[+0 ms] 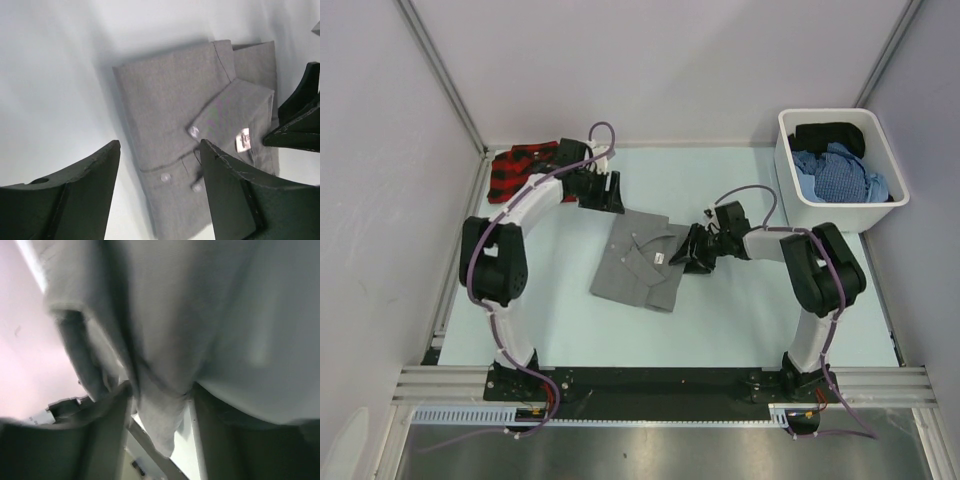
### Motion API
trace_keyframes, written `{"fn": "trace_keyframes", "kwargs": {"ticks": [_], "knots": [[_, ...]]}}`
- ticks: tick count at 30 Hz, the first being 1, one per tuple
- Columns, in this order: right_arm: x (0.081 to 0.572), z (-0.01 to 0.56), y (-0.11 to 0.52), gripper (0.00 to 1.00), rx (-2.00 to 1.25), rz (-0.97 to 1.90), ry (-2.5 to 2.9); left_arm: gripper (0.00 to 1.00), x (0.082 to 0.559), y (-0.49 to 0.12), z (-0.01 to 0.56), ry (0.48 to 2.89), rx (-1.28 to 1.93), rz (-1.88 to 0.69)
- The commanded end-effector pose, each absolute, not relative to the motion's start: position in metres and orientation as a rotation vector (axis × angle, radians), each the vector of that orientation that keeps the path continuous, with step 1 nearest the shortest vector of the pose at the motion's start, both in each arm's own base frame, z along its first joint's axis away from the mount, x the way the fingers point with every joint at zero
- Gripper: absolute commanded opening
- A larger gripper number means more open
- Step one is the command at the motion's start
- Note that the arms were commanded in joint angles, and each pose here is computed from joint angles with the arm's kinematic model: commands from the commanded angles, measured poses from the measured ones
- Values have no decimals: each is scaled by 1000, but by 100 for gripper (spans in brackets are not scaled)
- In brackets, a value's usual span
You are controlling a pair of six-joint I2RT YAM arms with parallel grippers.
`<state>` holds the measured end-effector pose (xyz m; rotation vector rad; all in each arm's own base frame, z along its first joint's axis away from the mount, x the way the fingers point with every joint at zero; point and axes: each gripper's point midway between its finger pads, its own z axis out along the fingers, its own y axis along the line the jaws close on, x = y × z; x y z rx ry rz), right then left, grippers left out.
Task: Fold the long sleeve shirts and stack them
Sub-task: Fold the shirt
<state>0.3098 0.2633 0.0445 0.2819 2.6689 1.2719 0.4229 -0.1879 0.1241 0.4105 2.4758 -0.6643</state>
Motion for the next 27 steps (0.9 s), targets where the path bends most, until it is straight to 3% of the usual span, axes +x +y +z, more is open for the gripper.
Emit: {"fn": "trace_keyframes", "kwargs": {"ticks": [1,2,3,8,17,19,24,27], "knots": [[314,26,263,38,241,1220,2725,71,459,-206,126,2336,584,-699],[312,22,260,12,124,1210,2729,71,463,-208,125,2315,650,-696],[307,15,258,0,84,1209,2770,71,472,-216,125,2295,694,-731],[318,15,243,0,-338,1104,2787,70,477,-221,108,2295,858,-763],[338,10,223,0,-669,1007,2850,62,457,-225,71,2399,891,-881],[342,9,219,0,-765,994,2853,57,440,-221,57,2457,898,-915],[372,17,228,0,-1062,933,2759,31,380,-214,33,2589,879,-1033],[368,16,230,0,-1329,938,2717,25,331,-218,32,2660,813,-1167]]}}
